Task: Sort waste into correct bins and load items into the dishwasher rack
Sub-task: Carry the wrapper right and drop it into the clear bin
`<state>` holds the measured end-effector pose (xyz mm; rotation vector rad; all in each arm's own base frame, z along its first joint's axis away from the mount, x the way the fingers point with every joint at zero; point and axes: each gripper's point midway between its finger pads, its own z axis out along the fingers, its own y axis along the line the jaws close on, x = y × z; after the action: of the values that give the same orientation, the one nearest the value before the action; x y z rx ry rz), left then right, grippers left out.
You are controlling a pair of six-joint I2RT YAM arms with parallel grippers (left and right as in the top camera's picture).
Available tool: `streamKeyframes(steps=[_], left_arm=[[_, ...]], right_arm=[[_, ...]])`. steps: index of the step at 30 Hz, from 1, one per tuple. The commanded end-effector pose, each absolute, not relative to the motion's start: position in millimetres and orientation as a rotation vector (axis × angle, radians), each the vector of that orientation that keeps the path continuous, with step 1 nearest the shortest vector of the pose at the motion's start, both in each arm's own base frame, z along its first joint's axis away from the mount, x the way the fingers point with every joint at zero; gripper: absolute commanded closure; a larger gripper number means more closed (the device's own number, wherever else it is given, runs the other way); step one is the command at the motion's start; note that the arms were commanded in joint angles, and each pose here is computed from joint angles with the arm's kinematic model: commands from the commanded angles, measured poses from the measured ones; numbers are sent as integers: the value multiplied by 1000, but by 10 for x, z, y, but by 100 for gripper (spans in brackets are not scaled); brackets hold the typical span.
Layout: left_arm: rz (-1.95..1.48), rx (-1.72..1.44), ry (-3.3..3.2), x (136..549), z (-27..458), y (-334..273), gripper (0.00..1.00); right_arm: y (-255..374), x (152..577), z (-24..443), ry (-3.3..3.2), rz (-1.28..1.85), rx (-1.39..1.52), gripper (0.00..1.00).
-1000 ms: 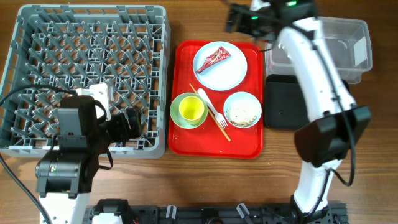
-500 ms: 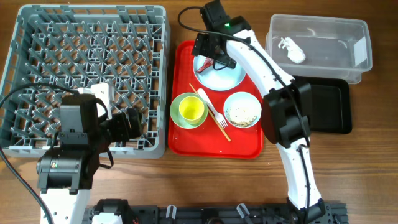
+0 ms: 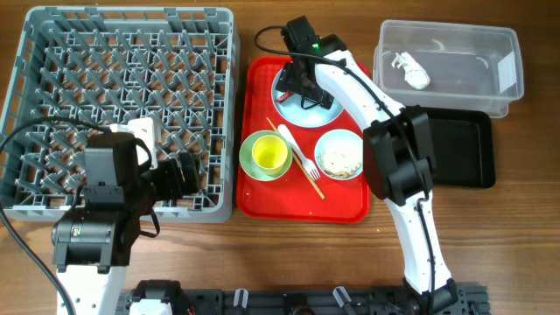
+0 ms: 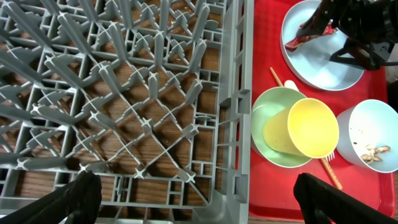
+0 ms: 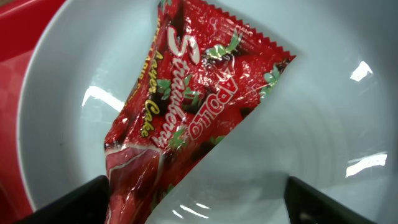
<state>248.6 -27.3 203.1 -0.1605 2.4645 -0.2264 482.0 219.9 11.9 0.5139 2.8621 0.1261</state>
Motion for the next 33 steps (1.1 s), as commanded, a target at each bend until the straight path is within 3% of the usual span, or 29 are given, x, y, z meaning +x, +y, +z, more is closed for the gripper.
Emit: streamKeyframes(steps=[1, 4, 7, 11, 16, 19, 23, 25, 26, 27, 29, 33], left_arm=[[-241, -153, 2451, 2507, 2100, -298, 0], [-242, -153, 2451, 2507, 2099, -299, 0], [-242, -153, 2451, 2507, 2099, -299, 0], [-241, -153, 2451, 2507, 2100, -298, 0], [-241, -153, 2451, 2507, 2100, -298, 0], [-241, -153, 2451, 2507, 2100, -298, 0], [-241, -153, 2450, 2508, 2100, -298, 0], [-241, -153, 2450, 2508, 2100, -298, 0], [-242, -152, 2450, 2508, 2100, -299, 0], [-242, -152, 2450, 2508, 2100, -299, 0], [-242, -152, 2450, 2508, 2100, -299, 0], [-241, -153, 2450, 2508, 2100, -298, 0]], right_arm=[[2172, 4685, -118, 2918, 88, 537, 32], [2207, 4619, -125, 2956, 121, 540, 70], [2165, 4592, -68, 2964, 111, 549, 93], [2046, 4678, 286, 2921, 146, 503, 96], [1623, 4807, 1304, 2771, 204, 362, 96], [1082, 4808, 1802, 2685, 198, 440, 96], [334, 4725, 1825, 2714, 112, 529, 96], [69, 4709, 1767, 2719, 88, 582, 77], [-34, 4760, 1787, 2693, 88, 599, 50], [-75, 4812, 1818, 2675, 102, 575, 32], [-61, 4855, 1925, 2661, 184, 505, 24], [132, 4594, 2341, 2651, 381, 387, 22]])
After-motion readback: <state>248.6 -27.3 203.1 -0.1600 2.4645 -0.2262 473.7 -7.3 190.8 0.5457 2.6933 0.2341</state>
